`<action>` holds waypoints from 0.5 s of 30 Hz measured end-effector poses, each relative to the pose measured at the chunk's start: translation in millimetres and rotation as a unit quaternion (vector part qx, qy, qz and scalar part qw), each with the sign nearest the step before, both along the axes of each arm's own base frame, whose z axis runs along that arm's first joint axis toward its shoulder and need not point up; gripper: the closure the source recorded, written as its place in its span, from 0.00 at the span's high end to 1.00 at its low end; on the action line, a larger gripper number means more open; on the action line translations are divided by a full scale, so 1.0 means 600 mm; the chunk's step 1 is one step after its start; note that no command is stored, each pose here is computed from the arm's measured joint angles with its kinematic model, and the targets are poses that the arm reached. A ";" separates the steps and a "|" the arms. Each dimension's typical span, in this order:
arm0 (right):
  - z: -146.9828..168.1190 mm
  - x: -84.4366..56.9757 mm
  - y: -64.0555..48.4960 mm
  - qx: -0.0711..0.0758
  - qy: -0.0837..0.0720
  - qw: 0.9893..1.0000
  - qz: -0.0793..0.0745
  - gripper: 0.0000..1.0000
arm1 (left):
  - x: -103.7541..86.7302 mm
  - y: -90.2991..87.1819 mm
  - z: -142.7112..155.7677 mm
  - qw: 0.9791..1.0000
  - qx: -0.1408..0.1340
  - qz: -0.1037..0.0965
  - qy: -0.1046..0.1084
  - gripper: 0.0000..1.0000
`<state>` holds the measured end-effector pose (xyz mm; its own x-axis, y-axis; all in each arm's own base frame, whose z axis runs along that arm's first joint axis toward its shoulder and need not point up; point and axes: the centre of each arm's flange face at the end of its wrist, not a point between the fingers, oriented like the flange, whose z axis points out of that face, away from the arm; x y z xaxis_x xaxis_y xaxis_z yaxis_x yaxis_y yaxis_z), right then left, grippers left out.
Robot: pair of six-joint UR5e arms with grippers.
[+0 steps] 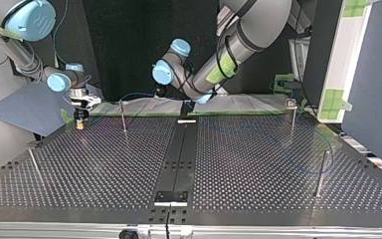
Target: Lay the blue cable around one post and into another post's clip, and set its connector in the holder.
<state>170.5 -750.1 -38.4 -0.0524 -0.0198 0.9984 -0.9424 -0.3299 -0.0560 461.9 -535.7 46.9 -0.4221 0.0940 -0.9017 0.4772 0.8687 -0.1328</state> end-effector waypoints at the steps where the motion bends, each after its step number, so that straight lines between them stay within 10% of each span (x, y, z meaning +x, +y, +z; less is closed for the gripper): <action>1: 0.000 0.000 0.000 0.000 0.000 1.000 0.000 0.00 | 0.000 0.000 0.000 1.000 -0.001 0.000 0.001 0.16; 15: -0.001 0.003 0.001 0.000 0.000 1.000 0.002 0.00 | 0.000 -0.001 0.000 1.000 -0.010 0.000 0.007 0.09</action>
